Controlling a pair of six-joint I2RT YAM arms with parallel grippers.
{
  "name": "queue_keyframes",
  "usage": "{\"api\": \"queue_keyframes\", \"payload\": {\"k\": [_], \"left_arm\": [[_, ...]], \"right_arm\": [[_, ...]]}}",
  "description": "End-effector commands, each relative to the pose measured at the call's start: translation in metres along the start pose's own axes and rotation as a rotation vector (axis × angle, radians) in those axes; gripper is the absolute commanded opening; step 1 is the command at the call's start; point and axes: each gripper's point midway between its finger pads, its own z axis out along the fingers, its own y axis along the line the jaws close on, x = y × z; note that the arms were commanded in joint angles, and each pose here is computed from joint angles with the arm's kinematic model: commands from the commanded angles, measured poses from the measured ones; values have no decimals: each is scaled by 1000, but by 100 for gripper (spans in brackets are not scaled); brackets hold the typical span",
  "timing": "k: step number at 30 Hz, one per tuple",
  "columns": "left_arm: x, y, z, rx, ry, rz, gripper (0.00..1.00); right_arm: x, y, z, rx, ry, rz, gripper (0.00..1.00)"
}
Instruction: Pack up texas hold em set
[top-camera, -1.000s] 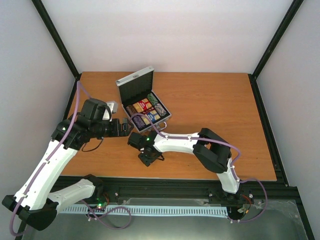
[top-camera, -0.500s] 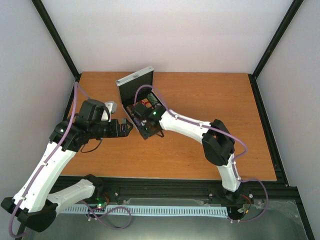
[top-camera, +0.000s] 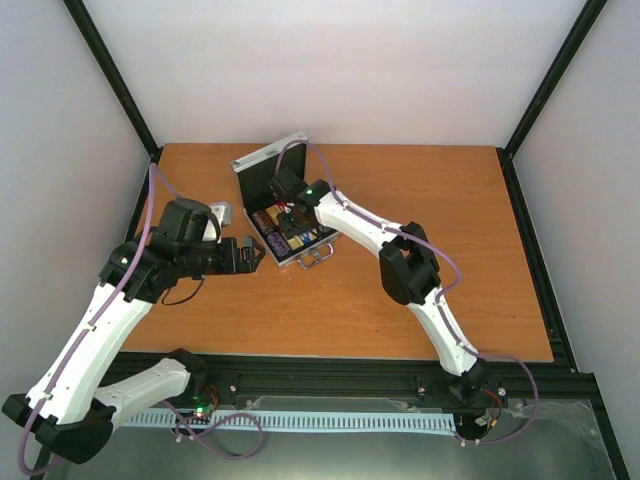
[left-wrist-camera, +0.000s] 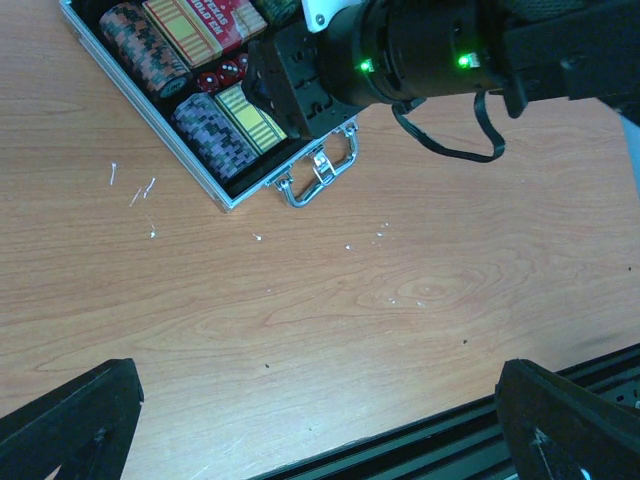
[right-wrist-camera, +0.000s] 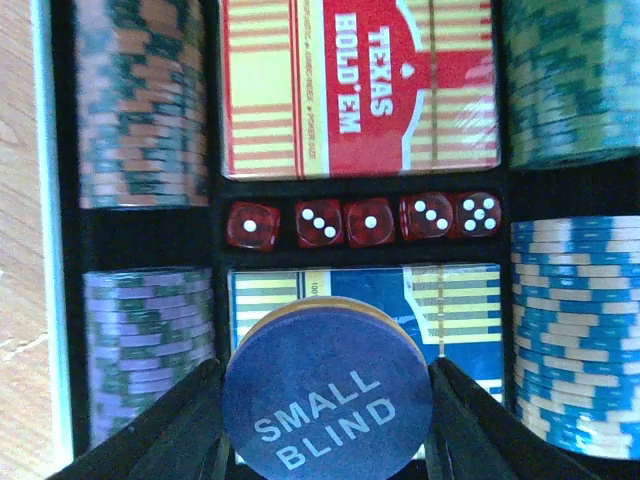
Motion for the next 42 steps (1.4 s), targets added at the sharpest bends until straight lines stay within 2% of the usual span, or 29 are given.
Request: {"api": "queue_keyframes", "payload": {"k": [1,10,12,17,19,22,23,24,27,31,37,39,42], "left_arm": [[-2,5,0,-24,-4,-10,100],[-6,4,3,-23,-16,-13,100],[-7,2,-1,-13,-33,-8,100],[-15,-3,-14,-2,-65,3,100],[-25,-7,-21,1,-97,8,100],[-53,-16,-37,-8,-184,24,100],[-64,-16,-41,-31,-210,29,100],[-79,-21,-52,-40,-253,40,100],[-118,-32,-59,-83,-316,67,100],[-174,-43,-50,-109,-367,55,100],[-253,4,3,-107,-405,-128,95],[-273,20,19,-114,-425,-159,86],[-296,33,42,-85,-448,-186,51]], "right_arm": [[4,-3,15,-11,32,-13,46],[13,-13,43,18,53,-18,49],[13,-16,45,22,53,-13,58],[6,-14,26,2,35,-5,68],[2,-13,9,-10,16,4,80],[-2,-9,-22,-43,-14,19,91],[-3,-8,-33,-56,-25,25,98],[-2,-8,-44,-67,-34,37,100],[1,-9,-81,-92,-74,53,100],[10,-18,-123,-85,-126,55,100],[31,-63,-149,15,-120,62,100],[36,-82,-152,19,-125,94,100],[42,-109,-154,5,-138,146,95]]}}
